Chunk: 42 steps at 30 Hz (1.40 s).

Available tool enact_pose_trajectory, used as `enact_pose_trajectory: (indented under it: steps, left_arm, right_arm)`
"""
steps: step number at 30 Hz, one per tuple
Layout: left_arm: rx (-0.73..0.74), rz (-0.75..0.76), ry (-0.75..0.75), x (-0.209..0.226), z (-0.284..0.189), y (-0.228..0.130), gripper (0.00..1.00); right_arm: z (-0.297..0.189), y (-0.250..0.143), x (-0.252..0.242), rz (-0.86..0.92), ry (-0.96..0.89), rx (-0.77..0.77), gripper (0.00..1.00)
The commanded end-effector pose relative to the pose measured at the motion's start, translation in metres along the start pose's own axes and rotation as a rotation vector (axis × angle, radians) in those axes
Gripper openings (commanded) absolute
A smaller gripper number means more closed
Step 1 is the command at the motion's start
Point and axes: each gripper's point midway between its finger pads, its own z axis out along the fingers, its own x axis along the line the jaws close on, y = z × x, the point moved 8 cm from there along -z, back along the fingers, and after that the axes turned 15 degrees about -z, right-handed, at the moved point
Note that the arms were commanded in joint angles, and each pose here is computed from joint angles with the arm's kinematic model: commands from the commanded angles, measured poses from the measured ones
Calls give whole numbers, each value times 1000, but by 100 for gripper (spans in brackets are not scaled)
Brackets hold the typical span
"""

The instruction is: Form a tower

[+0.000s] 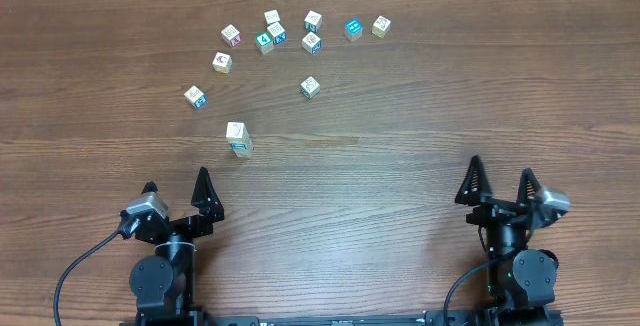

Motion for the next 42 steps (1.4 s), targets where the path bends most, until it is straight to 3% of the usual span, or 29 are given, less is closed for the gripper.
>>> enact_pose_trajectory:
  steps: [1, 10, 42]
  left_arm:
    - [-6, -7, -3, 0, 0, 0, 99]
    - [-7, -7, -3, 0, 0, 0, 100]
    - [-7, -7, -4, 0, 0, 1, 99]
  right_arm:
    - [-1, -4, 9, -257, 103, -3, 100]
    - [-2, -6, 17, -262, 193, 7, 100]
    - [-2, -7, 17, -263, 195, 10, 100]
